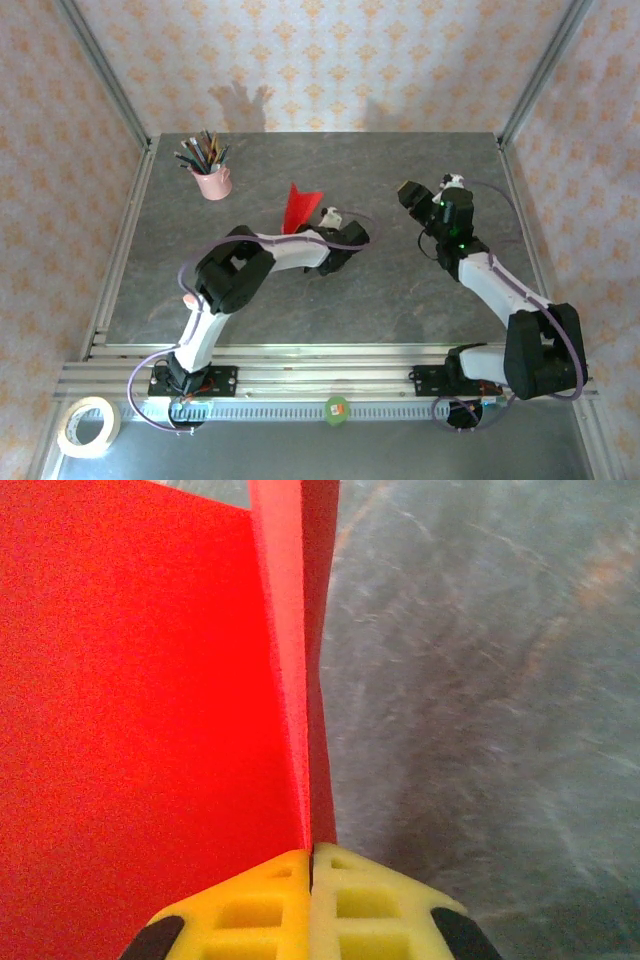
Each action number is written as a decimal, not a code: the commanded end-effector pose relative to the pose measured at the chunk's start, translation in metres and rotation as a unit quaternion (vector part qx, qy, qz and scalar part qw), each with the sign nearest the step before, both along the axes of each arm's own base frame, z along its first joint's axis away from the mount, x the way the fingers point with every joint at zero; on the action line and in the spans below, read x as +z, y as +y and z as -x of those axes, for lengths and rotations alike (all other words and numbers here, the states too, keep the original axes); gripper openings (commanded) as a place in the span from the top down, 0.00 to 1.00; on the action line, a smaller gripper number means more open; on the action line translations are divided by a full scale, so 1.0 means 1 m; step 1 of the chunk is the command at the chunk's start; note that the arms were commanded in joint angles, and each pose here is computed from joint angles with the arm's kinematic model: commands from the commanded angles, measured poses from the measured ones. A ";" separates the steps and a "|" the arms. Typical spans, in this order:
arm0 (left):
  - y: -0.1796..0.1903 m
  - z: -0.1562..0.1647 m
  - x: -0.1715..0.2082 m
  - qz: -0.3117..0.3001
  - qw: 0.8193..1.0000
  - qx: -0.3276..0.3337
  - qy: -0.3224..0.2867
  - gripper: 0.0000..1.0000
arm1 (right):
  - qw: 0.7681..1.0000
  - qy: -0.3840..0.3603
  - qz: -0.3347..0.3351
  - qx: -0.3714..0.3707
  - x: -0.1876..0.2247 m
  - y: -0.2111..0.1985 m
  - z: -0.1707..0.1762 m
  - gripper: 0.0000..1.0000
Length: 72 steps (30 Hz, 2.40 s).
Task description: Fold a paper plane with a square sheet of paper (pick it up from the middle)
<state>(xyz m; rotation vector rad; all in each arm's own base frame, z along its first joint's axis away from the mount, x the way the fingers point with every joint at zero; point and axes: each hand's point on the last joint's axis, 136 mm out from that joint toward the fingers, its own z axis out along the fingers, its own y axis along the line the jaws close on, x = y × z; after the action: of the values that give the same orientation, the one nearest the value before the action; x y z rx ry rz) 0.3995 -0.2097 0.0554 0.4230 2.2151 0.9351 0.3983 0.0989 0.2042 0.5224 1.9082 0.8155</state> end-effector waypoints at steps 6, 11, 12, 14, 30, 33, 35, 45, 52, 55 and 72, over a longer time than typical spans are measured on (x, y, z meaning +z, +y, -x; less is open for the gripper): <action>-0.022 0.004 -0.015 -0.024 0.999 -0.020 0.014 0.91 | 1.000 -0.002 -0.006 -0.006 0.002 -0.003 -0.001 0.46; -0.044 0.013 -0.020 0.060 0.997 -0.029 0.041 0.80 | 1.000 0.001 -0.011 -0.005 0.001 -0.002 -0.002 0.46; -0.048 0.016 -0.019 0.081 0.995 -0.030 0.048 0.78 | 1.000 0.001 -0.011 -0.005 0.000 -0.001 -0.002 0.46; -0.057 0.022 -0.016 0.129 0.989 -0.034 0.063 0.73 | 1.000 0.003 -0.012 -0.004 -0.001 -0.001 -0.003 0.46; -0.115 0.094 0.039 0.469 0.861 -0.088 0.178 0.55 | 0.999 0.033 -0.025 -0.003 -0.014 0.003 -0.009 0.42; -0.097 0.084 0.044 0.507 0.843 -0.073 0.166 0.54 | 0.998 0.050 -0.029 0.015 -0.022 0.010 -0.011 0.43; -0.078 0.073 0.040 0.518 0.840 -0.051 0.156 0.54 | 0.997 0.056 -0.036 0.024 -0.027 0.014 -0.010 0.43; -0.022 0.007 0.005 0.540 0.833 0.043 0.114 0.58 | 0.992 0.075 -0.081 0.052 -0.046 0.028 -0.001 0.43; -0.025 -0.006 -0.012 0.574 0.806 0.074 0.121 0.62 | 0.991 0.086 -0.088 0.056 -0.052 0.031 0.004 0.44; -0.021 -0.007 -0.017 0.580 0.801 0.090 0.117 0.62 | 0.990 0.093 -0.089 0.065 -0.055 0.036 0.006 0.44; -0.004 0.038 -0.046 0.656 0.704 0.245 0.117 0.65 | 0.952 0.230 -0.132 0.151 -0.123 0.151 0.060 0.47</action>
<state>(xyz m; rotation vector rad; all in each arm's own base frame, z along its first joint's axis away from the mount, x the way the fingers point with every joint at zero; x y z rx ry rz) 0.3826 -0.2232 0.0249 -0.6382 2.5708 -0.7027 0.3403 0.2397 0.0828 0.5775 2.3751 1.2085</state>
